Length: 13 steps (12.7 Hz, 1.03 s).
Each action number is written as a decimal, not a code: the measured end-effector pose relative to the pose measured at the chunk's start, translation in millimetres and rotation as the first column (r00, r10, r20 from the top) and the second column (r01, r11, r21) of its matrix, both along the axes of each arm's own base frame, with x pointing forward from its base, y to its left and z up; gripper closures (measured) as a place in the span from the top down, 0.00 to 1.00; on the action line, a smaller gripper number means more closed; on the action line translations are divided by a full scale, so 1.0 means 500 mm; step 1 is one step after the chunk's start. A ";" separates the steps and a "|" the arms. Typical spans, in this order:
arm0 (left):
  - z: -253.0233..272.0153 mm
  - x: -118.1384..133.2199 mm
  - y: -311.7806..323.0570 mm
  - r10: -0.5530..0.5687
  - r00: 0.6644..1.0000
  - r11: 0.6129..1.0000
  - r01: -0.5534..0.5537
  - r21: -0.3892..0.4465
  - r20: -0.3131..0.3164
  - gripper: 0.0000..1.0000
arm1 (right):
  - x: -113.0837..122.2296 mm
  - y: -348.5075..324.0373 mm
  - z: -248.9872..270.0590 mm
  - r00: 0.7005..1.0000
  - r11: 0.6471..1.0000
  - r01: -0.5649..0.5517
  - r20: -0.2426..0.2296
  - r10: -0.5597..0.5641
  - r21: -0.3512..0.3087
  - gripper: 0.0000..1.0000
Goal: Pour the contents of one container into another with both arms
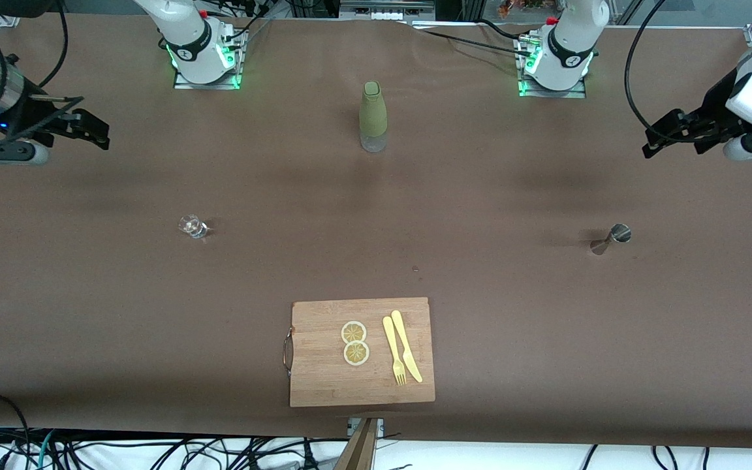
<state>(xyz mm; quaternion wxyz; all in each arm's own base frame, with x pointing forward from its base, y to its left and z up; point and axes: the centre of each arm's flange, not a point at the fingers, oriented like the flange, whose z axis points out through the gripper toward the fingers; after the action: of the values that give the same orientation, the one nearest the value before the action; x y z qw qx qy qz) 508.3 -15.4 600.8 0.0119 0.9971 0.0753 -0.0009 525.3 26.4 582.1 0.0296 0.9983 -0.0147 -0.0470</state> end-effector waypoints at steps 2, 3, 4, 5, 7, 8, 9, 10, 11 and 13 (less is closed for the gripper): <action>0.019 -0.017 0.012 -0.037 0.999 0.999 0.037 0.029 0.000 1.00 | 0.001 -0.009 0.019 1.000 1.000 0.015 0.019 -0.015 0.001 1.00; 0.024 -0.020 0.022 -0.074 0.997 0.997 0.074 0.030 0.002 1.00 | 0.000 -0.021 0.032 0.999 1.000 0.031 0.033 -0.031 0.003 1.00; 0.026 -0.022 0.035 -0.102 0.995 0.994 0.102 0.028 0.004 1.00 | 0.000 -0.042 0.043 0.998 0.999 0.051 0.046 -0.051 0.009 1.00; 0.026 -0.022 0.044 -0.116 0.993 0.993 0.116 0.027 0.004 1.00 | 0.000 -0.065 0.050 0.995 0.997 0.074 0.058 -0.075 0.020 1.00; 0.024 -0.025 0.049 -0.133 0.991 0.991 0.133 0.023 -0.010 1.00 | 0.011 -0.087 0.056 0.990 0.995 0.094 0.103 -0.098 0.041 1.00; 0.024 -0.028 0.048 -0.137 0.990 0.990 0.138 0.021 -0.022 1.00 | 0.019 -0.086 0.058 0.987 0.995 0.092 0.131 -0.097 0.044 1.00; 0.026 -0.031 0.047 -0.143 0.989 0.989 0.144 0.020 -0.030 1.00 | 0.025 -0.083 0.057 0.985 0.995 0.088 0.147 -0.094 0.045 1.00; 0.028 -0.031 0.047 -0.150 0.988 0.988 0.151 0.019 -0.032 1.00 | 0.029 -0.079 0.055 0.984 0.995 0.084 0.151 -0.090 0.046 1.00; 0.029 -0.032 0.046 -0.153 0.988 0.988 0.154 0.019 -0.034 1.00 | 0.031 -0.077 0.053 0.985 0.996 0.082 0.152 -0.088 0.046 1.00; 0.029 -0.033 0.043 -0.158 0.987 0.987 0.159 0.019 -0.037 1.00 | 0.034 -0.076 0.050 0.984 0.996 0.081 0.154 -0.087 0.046 1.00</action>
<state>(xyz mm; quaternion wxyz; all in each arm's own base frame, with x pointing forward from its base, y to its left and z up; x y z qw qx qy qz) 491.9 5.9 615.5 -0.0003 0.9998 -0.0042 -0.0187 542.4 -11.6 606.9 0.0065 0.9979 -0.0580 0.0295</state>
